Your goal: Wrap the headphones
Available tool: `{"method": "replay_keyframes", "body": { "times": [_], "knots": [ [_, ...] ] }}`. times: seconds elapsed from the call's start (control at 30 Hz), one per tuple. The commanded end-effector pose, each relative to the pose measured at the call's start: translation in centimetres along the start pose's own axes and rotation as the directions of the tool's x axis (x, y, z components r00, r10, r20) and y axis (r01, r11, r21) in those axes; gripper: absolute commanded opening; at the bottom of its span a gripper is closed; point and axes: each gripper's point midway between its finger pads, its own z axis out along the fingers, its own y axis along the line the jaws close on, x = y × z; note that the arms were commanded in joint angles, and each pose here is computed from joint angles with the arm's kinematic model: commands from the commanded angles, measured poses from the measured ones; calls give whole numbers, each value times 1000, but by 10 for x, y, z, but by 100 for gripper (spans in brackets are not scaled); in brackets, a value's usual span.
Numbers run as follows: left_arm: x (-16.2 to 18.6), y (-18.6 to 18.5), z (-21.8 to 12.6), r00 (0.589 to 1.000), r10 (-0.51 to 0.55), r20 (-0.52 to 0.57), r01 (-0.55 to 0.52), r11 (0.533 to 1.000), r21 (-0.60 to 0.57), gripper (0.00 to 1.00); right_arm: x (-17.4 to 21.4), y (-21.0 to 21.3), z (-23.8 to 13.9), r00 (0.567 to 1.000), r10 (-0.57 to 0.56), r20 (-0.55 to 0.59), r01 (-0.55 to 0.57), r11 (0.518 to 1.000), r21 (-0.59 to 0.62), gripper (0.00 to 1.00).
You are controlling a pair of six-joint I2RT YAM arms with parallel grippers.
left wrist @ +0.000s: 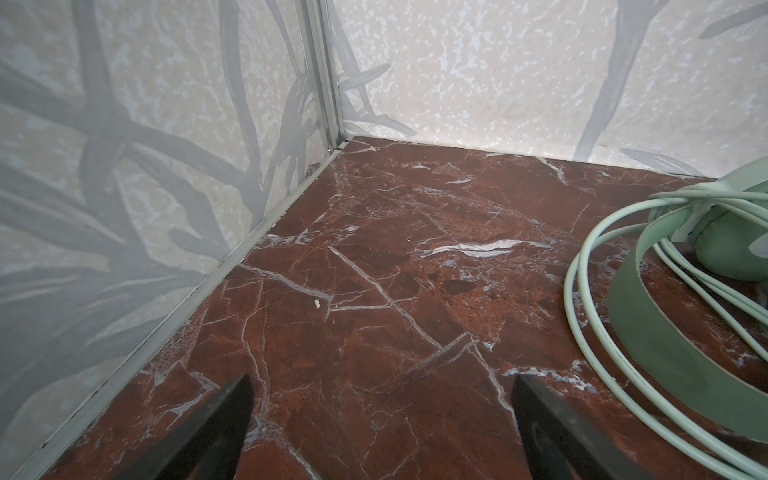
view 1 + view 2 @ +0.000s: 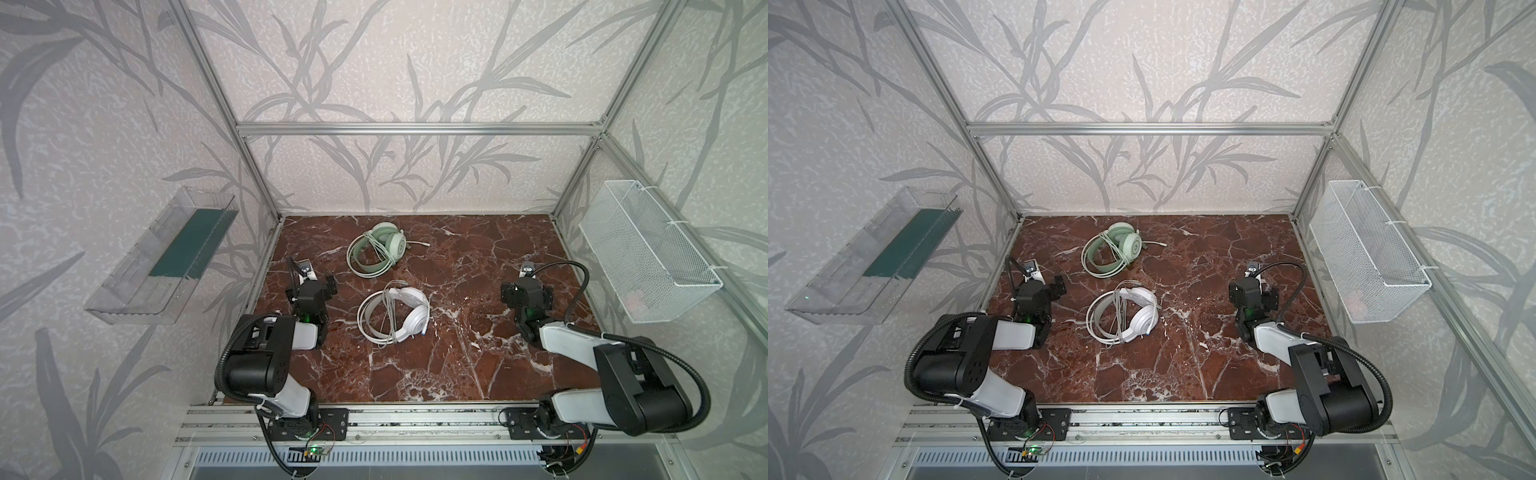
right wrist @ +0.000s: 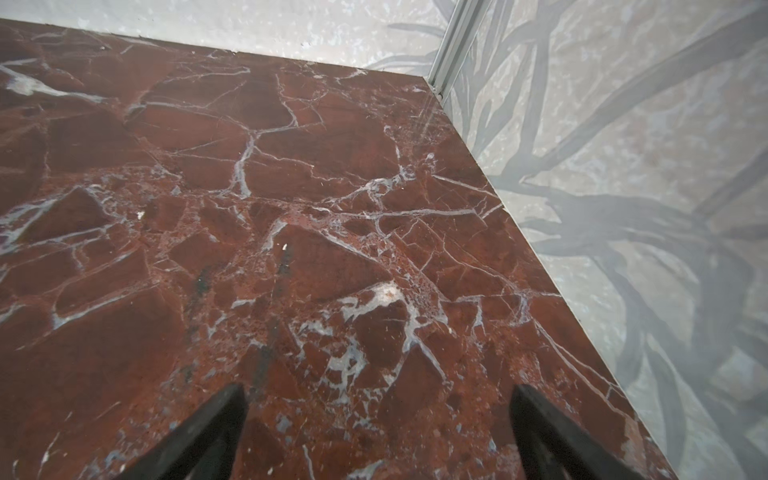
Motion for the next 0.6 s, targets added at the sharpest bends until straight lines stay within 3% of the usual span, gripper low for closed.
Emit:
{"method": "replay_keyframes", "body": {
  "times": [0.0, 0.1, 0.23, 0.57],
  "knots": [
    [1, 1, -1, 1000, 21, 11, -21, 1000, -9, 99, -23, 15, 2, 985, 30, 167, -12, 995, -103, 99],
    [2, 2, -1, 1000, 21, 9, -20, 1000, -9, 99, -10, 43, 9, 989, -25, 143, 62, 964, -260, 99],
    [2, 1, -1, 1000, 20, 9, -20, 1000, -8, 99, -12, 36, 16, 985, 41, 168, 9, 958, -288, 99],
    [2, 2, -1, 1000, 20, 9, -20, 1000, -9, 99, -12, 37, 15, 986, 35, 163, 15, 957, -291, 99]
  ]
}}
